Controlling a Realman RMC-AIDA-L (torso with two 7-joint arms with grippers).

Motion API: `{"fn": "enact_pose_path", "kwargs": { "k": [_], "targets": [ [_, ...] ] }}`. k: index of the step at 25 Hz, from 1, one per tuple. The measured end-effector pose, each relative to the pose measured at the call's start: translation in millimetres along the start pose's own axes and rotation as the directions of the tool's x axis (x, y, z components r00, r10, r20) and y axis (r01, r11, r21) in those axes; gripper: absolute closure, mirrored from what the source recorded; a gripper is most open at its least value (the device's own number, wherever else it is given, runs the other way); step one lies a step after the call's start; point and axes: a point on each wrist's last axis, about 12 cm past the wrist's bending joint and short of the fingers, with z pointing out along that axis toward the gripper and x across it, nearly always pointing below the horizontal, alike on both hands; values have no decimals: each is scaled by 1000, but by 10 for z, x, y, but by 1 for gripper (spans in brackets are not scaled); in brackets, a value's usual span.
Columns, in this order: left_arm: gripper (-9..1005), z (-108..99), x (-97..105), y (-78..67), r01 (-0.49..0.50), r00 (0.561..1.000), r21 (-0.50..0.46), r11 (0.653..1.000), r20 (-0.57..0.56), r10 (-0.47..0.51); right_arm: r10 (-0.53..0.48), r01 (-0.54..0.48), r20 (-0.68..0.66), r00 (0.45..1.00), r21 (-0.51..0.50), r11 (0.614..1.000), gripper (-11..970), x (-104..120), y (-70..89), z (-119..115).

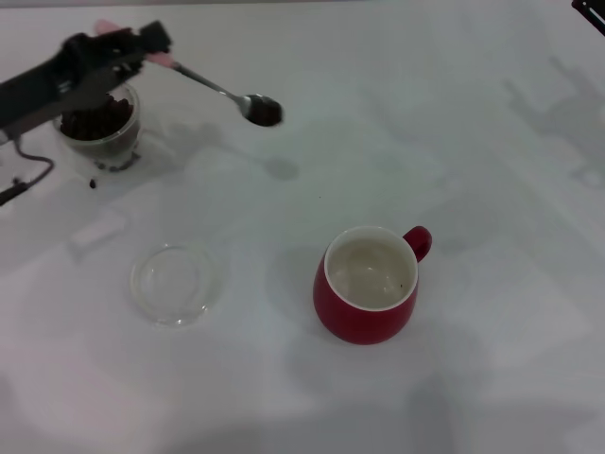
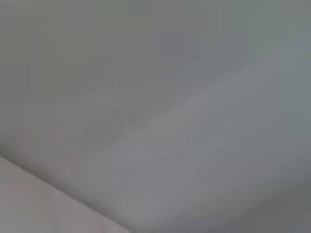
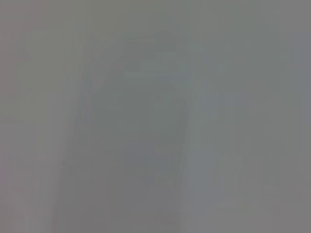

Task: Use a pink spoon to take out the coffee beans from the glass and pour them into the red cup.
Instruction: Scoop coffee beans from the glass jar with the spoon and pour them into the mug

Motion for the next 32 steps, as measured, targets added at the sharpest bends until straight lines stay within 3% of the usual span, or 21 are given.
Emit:
{"fn": "enact_pose_path", "kwargs": {
  "k": [11,21,32],
  "targets": [
    [871,346,172,-106,-9,986,58,998,-165,18,4,-4,2,1000,-1,1000,114,7,14,-24],
    [870,583,253,-180,-126,938,88,988,-312,148,20,-20,-1,1000,-3,1000,114,33,50,-78],
    [869,839,170,-380,-321,830,154,934,-429,356,32,-32,-3,999,-4,999,115,51,78,-98]
  ]
}}
